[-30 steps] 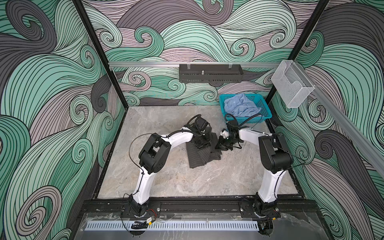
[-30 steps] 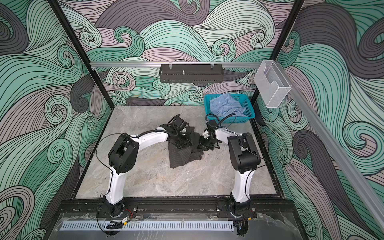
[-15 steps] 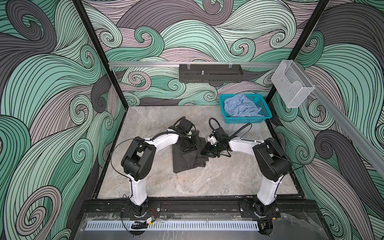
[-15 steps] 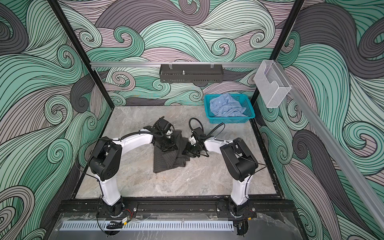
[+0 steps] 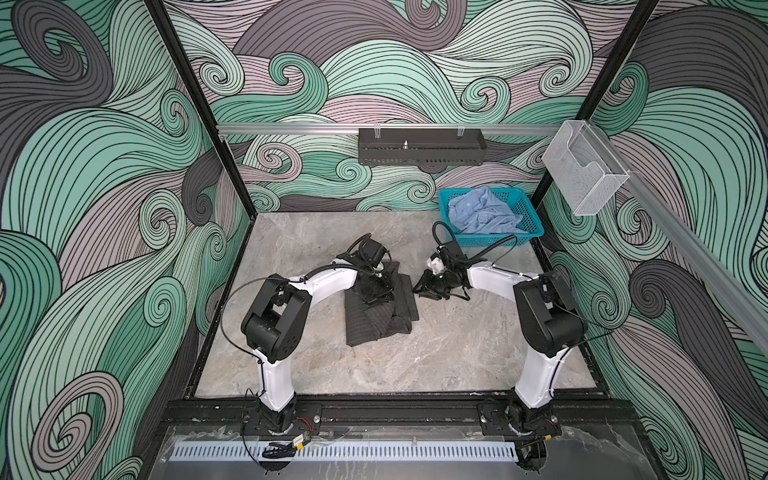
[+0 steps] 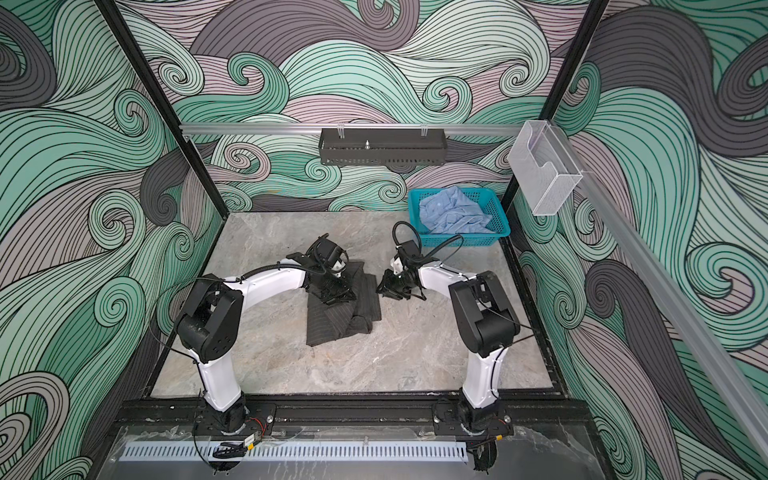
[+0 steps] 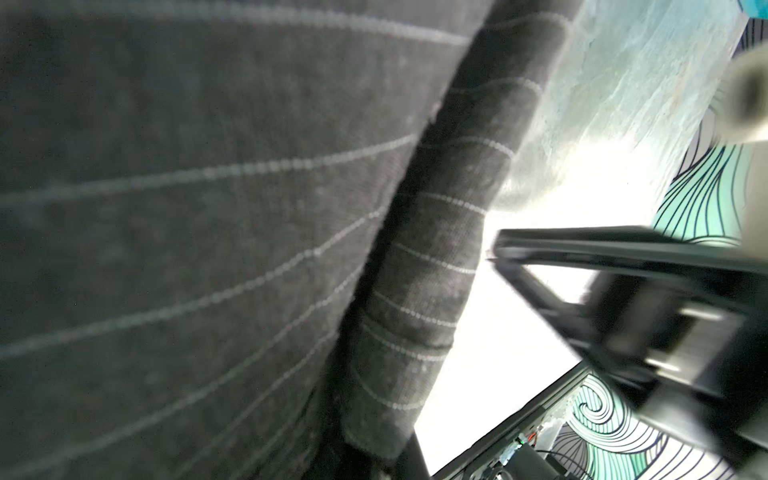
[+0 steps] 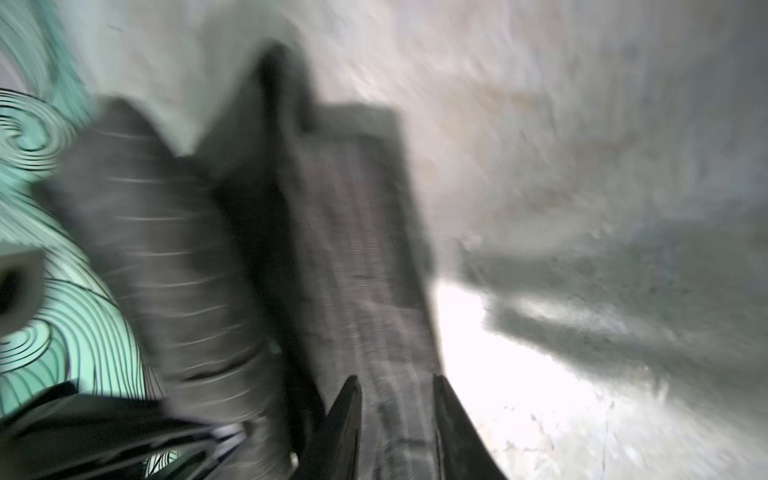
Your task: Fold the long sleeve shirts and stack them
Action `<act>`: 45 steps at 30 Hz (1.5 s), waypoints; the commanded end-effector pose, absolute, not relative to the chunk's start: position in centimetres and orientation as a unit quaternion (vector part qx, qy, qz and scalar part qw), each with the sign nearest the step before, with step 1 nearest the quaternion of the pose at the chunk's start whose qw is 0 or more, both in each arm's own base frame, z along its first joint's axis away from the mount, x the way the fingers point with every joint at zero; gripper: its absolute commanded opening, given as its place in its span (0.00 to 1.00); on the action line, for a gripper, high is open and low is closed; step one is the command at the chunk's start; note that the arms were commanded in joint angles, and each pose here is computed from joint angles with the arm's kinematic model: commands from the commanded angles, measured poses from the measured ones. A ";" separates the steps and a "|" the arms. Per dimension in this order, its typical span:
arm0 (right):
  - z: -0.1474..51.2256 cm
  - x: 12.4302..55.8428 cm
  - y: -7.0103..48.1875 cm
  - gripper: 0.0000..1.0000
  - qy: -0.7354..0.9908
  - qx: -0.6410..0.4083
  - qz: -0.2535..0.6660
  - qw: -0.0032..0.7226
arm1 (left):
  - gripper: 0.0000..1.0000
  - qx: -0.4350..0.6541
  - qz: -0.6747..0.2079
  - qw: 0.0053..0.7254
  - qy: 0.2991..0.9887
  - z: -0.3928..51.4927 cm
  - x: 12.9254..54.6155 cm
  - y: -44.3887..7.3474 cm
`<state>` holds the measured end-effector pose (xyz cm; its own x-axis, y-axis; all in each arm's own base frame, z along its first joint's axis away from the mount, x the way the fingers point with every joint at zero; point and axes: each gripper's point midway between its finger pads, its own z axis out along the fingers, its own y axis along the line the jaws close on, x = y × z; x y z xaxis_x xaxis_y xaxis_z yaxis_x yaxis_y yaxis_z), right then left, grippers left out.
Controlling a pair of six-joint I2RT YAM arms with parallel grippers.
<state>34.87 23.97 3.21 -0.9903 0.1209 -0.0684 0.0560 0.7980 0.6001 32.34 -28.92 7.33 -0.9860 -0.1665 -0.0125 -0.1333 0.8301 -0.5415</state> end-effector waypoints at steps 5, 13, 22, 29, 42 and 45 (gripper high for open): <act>1.5 32.6 25.0 0.26 0.943 0.031 0.332 0.005 | 0.00 -0.111 -0.303 0.062 0.944 10.1 33.5 -31.0; 0.9 31.7 25.8 0.18 0.938 0.034 0.344 -0.005 | 0.00 -0.142 -0.308 0.068 0.938 9.6 34.2 -33.5; 1.3 31.7 25.8 0.17 0.938 0.034 0.345 0.004 | 0.00 -0.176 -0.274 0.077 0.942 7.5 35.5 -32.8; 1.7 31.9 25.3 0.17 0.942 0.028 0.333 0.014 | 0.11 -0.185 -0.281 0.073 0.939 7.3 35.9 -33.1; 9.9 33.3 21.4 0.38 0.958 -0.005 0.267 0.104 | 0.56 -0.137 -0.346 0.170 0.912 18.4 36.0 -30.7; 12.1 32.7 22.4 0.37 0.954 -0.028 0.276 0.114 | 0.56 -0.141 -0.309 0.172 0.925 17.3 34.4 -27.6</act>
